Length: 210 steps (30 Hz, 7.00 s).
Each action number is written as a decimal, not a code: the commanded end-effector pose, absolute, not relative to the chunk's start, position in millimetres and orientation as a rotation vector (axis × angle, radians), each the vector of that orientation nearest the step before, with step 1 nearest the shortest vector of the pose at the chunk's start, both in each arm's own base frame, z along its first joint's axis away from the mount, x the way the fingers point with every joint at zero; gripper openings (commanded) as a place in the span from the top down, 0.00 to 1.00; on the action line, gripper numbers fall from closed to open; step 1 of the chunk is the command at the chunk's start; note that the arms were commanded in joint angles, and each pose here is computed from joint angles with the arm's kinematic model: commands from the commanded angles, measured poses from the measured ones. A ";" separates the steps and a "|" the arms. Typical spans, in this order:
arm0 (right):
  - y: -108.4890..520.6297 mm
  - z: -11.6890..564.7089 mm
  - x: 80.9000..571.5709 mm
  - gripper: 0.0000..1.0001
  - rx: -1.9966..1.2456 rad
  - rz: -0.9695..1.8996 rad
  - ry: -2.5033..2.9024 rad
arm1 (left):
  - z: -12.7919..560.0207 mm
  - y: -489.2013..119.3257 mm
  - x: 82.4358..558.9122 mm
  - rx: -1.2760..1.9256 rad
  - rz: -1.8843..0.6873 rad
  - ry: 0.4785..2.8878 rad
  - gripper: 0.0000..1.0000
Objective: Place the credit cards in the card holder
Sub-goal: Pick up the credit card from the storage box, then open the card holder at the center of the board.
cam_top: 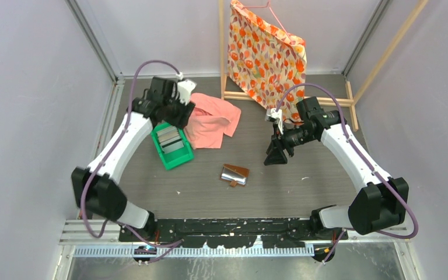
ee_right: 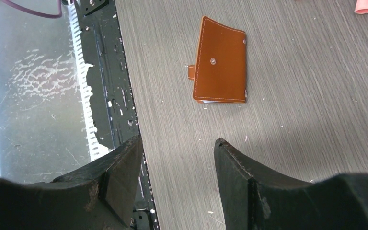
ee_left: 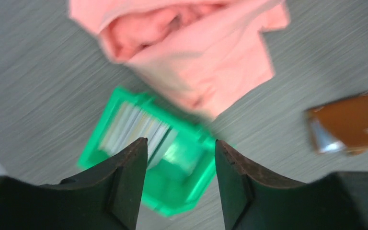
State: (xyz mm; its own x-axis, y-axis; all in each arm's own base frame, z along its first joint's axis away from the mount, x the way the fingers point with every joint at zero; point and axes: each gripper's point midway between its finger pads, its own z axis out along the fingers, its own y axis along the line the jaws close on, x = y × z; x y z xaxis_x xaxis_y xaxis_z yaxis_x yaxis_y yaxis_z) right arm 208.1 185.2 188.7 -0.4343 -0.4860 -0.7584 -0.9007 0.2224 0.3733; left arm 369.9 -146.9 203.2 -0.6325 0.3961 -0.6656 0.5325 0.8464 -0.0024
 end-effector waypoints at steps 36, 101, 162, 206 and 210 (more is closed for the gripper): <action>188.3 198.5 201.8 0.38 -1.298 1.177 1.959 | 82.2 -72.8 358.4 1.204 0.235 2.279 0.40; 189.2 204.4 193.5 0.38 -1.330 1.213 1.921 | 121.5 -60.6 368.8 1.088 0.458 2.190 1.00; 235.6 238.9 242.9 0.51 -0.597 1.674 2.028 | 245.5 -332.7 211.8 0.356 -1.594 1.737 1.00; 213.0 213.5 224.6 0.99 -0.946 1.383 2.037 | 95.4 -282.5 205.7 -0.200 -1.269 2.285 0.39; 213.1 213.5 224.1 0.99 -0.948 1.385 2.037 | 90.6 -288.4 214.2 -0.224 -1.262 2.292 0.43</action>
State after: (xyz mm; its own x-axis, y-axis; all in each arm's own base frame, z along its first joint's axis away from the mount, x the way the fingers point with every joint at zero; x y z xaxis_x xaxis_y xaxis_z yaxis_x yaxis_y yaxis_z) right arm 218.8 211.1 197.8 -0.6821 -0.2748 -0.6777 -0.7312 0.2663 0.6280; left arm 190.8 -271.9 65.5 -0.8933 -0.3210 -0.3147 0.0591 0.6100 -0.7902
